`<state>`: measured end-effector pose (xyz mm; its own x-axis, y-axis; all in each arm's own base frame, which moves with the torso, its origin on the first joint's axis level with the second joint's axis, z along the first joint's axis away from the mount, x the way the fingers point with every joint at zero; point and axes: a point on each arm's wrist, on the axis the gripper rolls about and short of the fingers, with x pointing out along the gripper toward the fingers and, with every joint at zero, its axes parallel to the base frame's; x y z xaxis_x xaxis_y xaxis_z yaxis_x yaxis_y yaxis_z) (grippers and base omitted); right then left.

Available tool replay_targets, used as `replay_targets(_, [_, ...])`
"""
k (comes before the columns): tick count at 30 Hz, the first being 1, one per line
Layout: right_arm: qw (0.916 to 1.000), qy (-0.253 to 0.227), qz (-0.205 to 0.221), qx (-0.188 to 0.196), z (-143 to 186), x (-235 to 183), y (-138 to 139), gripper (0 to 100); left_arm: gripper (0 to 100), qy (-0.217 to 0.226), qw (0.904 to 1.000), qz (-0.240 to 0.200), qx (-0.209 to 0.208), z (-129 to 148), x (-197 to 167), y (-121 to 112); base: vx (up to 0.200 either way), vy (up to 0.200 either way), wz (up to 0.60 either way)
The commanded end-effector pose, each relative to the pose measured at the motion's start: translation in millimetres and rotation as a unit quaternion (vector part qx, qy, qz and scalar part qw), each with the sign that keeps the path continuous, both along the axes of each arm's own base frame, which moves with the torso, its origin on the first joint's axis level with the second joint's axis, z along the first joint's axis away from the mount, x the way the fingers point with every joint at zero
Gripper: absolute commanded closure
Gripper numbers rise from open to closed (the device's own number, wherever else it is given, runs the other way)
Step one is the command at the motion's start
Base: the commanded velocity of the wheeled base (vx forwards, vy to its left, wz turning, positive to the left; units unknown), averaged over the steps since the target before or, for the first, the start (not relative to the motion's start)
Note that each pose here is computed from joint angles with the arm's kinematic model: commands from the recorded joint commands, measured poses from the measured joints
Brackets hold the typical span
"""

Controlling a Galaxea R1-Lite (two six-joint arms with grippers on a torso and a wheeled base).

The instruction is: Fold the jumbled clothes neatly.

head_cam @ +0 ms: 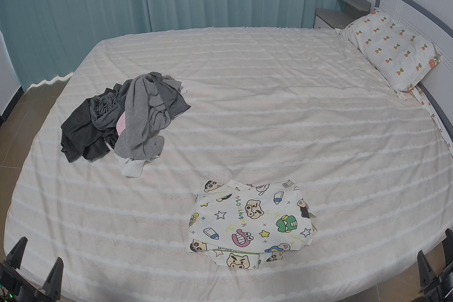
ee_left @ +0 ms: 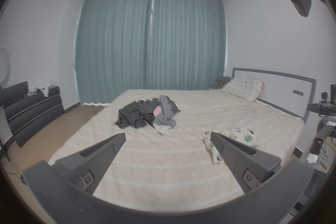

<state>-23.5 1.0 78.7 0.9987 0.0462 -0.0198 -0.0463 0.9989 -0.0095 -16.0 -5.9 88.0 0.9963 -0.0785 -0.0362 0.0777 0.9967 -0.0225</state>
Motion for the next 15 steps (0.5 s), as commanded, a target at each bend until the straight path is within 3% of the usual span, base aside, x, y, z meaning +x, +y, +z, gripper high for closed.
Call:
replay_targets(1, [0.9999, 0.0, -0.007, 0.008, -3.1, -0.3, -0.3, 0, 0, 0.01, 0.9999, -0.003, 0.002, -4.3, 0.7, -0.2, 0.0, 0.0, 0.0])
replay_targets(6, [0.9999, -0.002, -0.008, 0.008, -2.9, -0.2, -0.3, 0, 0, 0.008, 0.9996, 0.027, -0.011, -4.8, 0.6, 0.8, 0.0, 0.0, 0.0])
replay_targets(7, [0.9999, -0.002, -0.007, 0.007, -3.2, 0.0, -0.3, 0, 0, 0.007, 0.9932, 0.115, 0.017, -5.9, 0.6, 4.7, 0.0, 0.0, 0.0])
replay_targets(8, [0.9999, -0.003, -0.007, 0.007, -3.0, 0.0, -0.3, 0, 0, 0.008, 0.9909, 0.133, 0.02, -5.9, 0.6, 5.5, 0.0, 0.0, 0.0])
replay_targets(12, [0.9999, -0.003, -0.007, 0.007, -2.8, 0.0, -0.3, 0, 0, 0.033, 0.9969, 0.072, 0.006, -10.4, 0.7, 3.9, 0.0, 0.0, 0.0])
replay_targets(15, [0.9999, -0.003, -0.007, 0.007, -2.8, 0.0, -0.3, 0, 0, 0.007, 0.9994, 0.033, 0.011, -10.9, -3.1, 5.1, 0.0, 0.0, 0.0])
